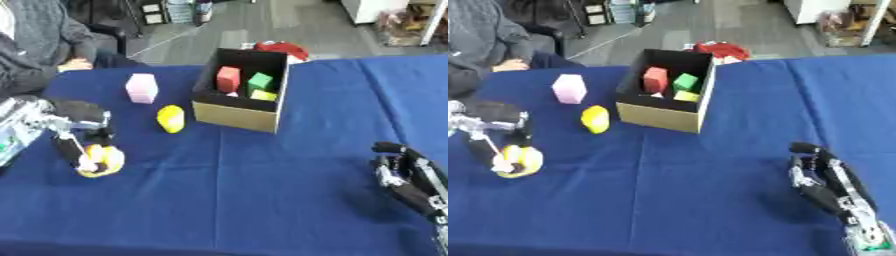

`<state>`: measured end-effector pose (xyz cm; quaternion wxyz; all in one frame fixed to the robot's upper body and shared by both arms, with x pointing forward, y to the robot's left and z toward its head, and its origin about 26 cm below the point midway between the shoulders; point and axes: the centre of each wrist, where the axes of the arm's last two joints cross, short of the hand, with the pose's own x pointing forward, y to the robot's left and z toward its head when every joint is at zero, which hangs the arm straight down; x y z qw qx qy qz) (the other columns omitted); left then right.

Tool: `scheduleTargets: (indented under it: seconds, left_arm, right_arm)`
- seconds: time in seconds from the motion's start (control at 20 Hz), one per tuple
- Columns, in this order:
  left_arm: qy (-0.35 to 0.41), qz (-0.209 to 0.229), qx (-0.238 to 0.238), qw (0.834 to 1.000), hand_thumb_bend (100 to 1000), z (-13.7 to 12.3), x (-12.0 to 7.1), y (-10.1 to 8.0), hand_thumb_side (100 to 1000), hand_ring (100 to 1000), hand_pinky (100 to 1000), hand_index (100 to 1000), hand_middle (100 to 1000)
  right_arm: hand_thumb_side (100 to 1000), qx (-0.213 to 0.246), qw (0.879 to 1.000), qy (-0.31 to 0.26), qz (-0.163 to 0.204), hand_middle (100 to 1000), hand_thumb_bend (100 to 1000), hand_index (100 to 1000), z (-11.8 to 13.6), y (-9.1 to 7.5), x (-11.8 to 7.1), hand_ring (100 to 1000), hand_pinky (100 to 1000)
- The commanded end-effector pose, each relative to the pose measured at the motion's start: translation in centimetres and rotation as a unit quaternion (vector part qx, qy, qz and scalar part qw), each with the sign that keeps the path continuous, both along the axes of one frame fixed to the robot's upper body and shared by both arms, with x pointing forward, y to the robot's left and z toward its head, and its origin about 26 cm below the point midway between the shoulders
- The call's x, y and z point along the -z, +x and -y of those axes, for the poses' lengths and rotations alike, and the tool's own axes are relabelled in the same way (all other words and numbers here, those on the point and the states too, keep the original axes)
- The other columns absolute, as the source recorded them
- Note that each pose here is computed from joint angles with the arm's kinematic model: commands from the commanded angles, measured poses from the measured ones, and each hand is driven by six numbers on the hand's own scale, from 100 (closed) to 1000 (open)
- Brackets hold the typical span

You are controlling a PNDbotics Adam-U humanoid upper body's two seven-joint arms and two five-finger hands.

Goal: Pick up objects on the table and place them in the box.

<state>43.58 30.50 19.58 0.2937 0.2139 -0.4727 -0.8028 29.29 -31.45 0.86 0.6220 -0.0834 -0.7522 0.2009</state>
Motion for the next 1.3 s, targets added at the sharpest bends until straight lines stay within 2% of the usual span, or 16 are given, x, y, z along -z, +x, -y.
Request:
scheduleTargets:
  seconds: [0.05, 0.2, 0.3, 0.5, 0.7, 0.85, 0.95, 1.05, 1.15, 1.3]
  left_arm:
    - [0.091, -0.005, 0.12, 0.989, 339, 2.9, -4.9, 1.1, 363, 388, 490, 522, 364]
    - [0.066, 0.011, 0.095, 0.993, 338, 6.7, -6.4, 3.4, 357, 401, 502, 536, 377]
    - [0.043, 0.018, 0.069, 0.997, 317, 9.0, -6.6, 4.9, 344, 404, 507, 543, 381]
    - [-0.023, 0.057, 0.028, 0.998, 231, 13.1, -5.3, 6.4, 292, 410, 524, 558, 384]
    - [-0.055, 0.111, -0.011, 0.992, 268, 16.9, -3.5, 6.9, 286, 438, 548, 583, 407]
    - [-0.079, 0.162, -0.065, 0.982, 254, 18.4, -1.9, 7.0, 265, 474, 587, 625, 453]
    - [-0.102, 0.193, -0.11, 0.97, 233, 18.7, -0.8, 7.1, 251, 579, 692, 742, 570]
    - [-0.115, 0.215, -0.147, 0.959, 274, 18.8, 0.3, 7.1, 261, 685, 756, 835, 692]
    - [-0.113, 0.228, -0.172, 0.952, 384, 18.6, 1.0, 7.2, 277, 735, 779, 910, 784]
    - [-0.101, 0.238, -0.193, 0.946, 501, 18.1, 1.6, 7.3, 292, 785, 802, 955, 856]
  right_arm:
    - [298, 0.0, 1.0, -0.007, 0.007, 741, 100, 809, 0.3, 0.1, -0.5, 676, 764]
    - [296, -0.002, 1.0, -0.003, 0.007, 741, 100, 809, 0.1, 0.2, -0.5, 676, 764]
    - [292, 0.0, 1.0, 0.001, 0.008, 741, 100, 809, 0.0, 0.3, -0.5, 676, 764]
    - [289, -0.004, 1.0, 0.01, 0.011, 741, 100, 808, -0.5, 0.5, -0.6, 676, 764]
    - [285, -0.01, 1.0, 0.017, 0.013, 741, 100, 808, -0.9, 0.7, -0.6, 676, 764]
    - [280, -0.013, 1.0, 0.021, 0.013, 741, 100, 808, -1.1, 0.7, -0.6, 676, 764]
    - [282, -0.016, 1.0, 0.024, 0.014, 742, 100, 808, -1.3, 0.8, -0.6, 677, 764]
    - [286, -0.016, 0.999, 0.026, 0.015, 742, 100, 808, -1.4, 0.9, -0.7, 677, 764]
    - [277, -0.016, 0.999, 0.026, 0.014, 742, 100, 808, -1.4, 0.9, -0.7, 677, 764]
    - [278, -0.016, 0.999, 0.027, 0.014, 742, 100, 808, -1.4, 0.9, -0.7, 677, 765]
